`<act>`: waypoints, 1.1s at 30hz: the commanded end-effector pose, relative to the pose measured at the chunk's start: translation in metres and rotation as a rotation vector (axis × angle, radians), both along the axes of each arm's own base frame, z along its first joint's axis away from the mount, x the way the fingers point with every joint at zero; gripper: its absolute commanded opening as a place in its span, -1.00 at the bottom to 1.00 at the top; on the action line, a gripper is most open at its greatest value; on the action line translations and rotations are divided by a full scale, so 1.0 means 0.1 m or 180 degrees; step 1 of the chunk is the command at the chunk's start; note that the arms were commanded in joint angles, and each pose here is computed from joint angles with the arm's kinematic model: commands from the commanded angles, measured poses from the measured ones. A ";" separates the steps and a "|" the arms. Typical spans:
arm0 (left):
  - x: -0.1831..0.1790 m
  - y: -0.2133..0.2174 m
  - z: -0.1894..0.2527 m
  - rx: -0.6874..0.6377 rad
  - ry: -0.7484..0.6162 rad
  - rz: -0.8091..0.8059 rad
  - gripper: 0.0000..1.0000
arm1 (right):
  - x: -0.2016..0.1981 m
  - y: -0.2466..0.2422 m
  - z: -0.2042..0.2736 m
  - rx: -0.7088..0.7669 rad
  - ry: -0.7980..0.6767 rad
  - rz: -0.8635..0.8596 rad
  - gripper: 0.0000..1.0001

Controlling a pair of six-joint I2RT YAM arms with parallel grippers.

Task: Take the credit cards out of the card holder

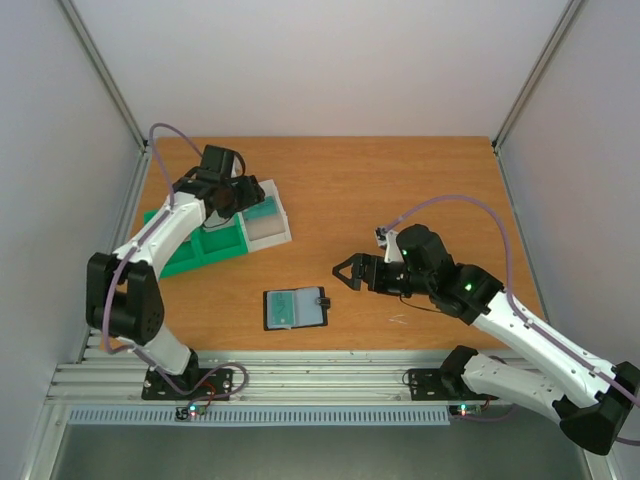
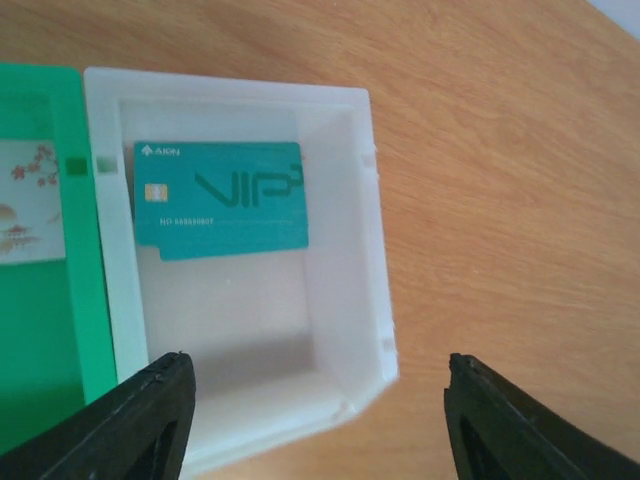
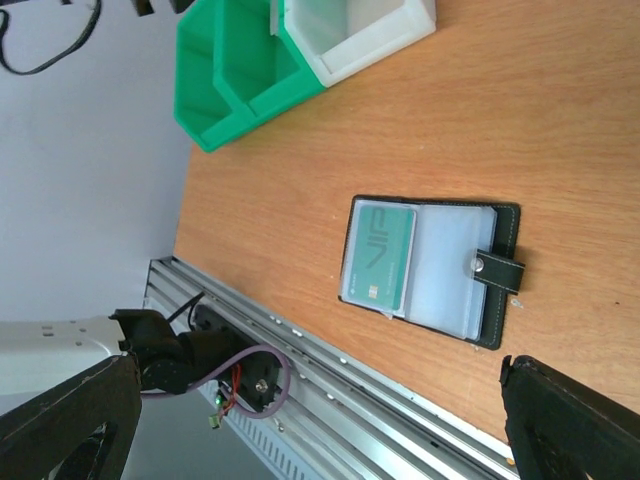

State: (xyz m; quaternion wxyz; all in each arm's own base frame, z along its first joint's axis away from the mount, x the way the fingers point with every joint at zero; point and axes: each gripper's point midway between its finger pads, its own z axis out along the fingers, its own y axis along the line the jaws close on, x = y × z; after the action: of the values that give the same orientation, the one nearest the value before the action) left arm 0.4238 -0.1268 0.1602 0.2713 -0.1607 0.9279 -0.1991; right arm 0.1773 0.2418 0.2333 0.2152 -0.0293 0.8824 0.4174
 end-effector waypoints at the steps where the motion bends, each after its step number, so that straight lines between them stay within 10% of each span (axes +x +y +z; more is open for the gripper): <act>1: -0.30 -0.04 0.25 -0.0107 0.0029 -0.0216 0.45 | 0.00 0.07 0.06 0.0012 0.0018 0.0112 0.96; 15: -1.33 -0.12 0.24 -0.0397 0.0367 -0.0777 0.99 | 0.08 0.22 -0.31 -0.0048 0.0293 0.0061 0.44; 21: -1.68 -0.15 0.13 -0.0571 0.0490 -0.0908 0.99 | 0.07 0.39 -0.49 -0.0141 0.0380 0.0140 -0.02; 33: -2.10 -0.27 -0.22 -0.1008 0.0716 -0.0892 0.61 | 0.04 0.93 -0.94 -0.0406 0.0561 0.0369 -0.30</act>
State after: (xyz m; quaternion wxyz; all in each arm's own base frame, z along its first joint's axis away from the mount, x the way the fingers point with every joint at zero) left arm 0.2180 -0.1419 0.1386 0.1087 -0.0894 0.9365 -0.3211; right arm 0.1710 0.3098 0.1275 0.0880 -0.0502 0.9295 0.3546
